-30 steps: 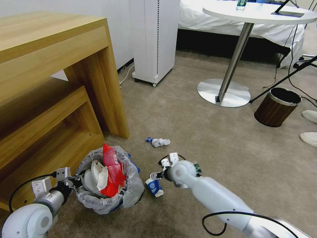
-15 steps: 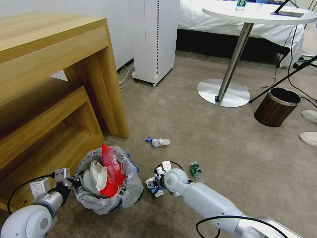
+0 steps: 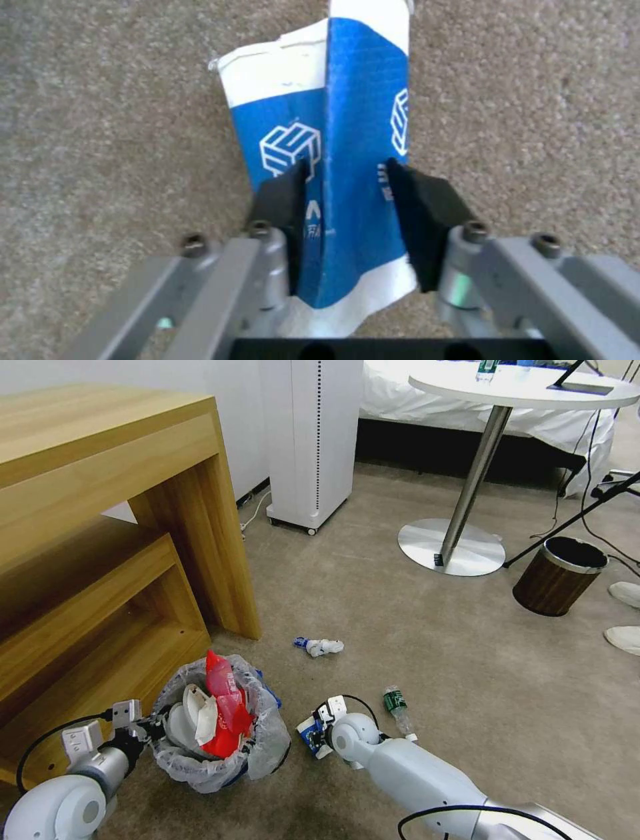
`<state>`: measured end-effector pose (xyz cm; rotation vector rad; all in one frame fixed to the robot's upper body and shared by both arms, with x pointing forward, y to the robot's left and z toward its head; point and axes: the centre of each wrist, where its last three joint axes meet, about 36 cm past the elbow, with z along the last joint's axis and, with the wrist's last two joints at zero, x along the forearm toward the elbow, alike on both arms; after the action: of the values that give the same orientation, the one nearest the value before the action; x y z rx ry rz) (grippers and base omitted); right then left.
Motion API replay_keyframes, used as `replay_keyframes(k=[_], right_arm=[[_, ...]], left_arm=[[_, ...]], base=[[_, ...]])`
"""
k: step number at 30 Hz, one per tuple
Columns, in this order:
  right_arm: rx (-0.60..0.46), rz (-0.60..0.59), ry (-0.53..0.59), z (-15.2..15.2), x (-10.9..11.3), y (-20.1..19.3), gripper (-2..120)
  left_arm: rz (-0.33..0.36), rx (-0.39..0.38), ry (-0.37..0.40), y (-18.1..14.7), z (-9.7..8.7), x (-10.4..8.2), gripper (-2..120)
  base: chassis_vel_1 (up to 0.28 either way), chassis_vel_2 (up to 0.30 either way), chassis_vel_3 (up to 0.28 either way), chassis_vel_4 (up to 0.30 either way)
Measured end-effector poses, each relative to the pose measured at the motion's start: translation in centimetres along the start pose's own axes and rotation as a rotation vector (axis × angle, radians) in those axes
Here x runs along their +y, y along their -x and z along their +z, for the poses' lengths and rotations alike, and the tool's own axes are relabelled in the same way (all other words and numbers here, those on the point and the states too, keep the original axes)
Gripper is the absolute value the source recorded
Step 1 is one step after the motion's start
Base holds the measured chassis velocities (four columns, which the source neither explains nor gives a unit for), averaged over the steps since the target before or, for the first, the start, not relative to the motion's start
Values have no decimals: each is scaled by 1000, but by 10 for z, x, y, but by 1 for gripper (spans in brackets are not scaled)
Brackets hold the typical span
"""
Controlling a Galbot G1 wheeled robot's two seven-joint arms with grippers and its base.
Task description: Pick up the trash bin and place the garbage on the floor into it.
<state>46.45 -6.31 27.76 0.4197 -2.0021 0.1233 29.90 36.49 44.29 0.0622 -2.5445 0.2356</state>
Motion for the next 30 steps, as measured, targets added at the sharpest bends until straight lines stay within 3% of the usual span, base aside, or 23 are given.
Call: replay_keyframes(k=[7, 9, 10, 13, 14, 18, 22, 25, 30], right_arm=[[-69, -32, 29, 12, -17, -9, 5], [-194, -74, 61, 24, -47, -23, 0], [-194, -74, 61, 24, -47, -23, 0], [-360, -138, 54, 40, -86, -54, 0], [-360, -138, 54, 40, -86, -54, 0], [-652, -266, -34, 51, -110, -95, 0], [-768, -360, -81, 49, -115, -115, 0], [-945, -574, -187, 36, -113, -151, 0], [-1033, -737, -258, 15, -99, -172, 0]], left_arm=[[0, -2, 1, 0, 0, 0, 0], [-1, -2, 4, 1, -1, 1, 0], [-1, -2, 4, 1, -1, 1, 0], [-2, -2, 6, 1, -2, 2, 0], [-2, -2, 6, 1, -2, 2, 0], [-9, 4, 8, 2, -1, 4, 0], [-10, 6, 9, 2, -1, 5, 0], [-9, 5, 10, 1, -2, 3, 0], [-7, 3, 10, -1, -2, 0, 0]], base=[[0, 0, 0, 0], [0, 0, 0, 0], [0, 0, 0, 0], [0, 0, 0, 0], [0, 0, 0, 0], [0, 0, 0, 0], [0, 0, 0, 0], [0, 0, 0, 0], [0, 0, 0, 0]])
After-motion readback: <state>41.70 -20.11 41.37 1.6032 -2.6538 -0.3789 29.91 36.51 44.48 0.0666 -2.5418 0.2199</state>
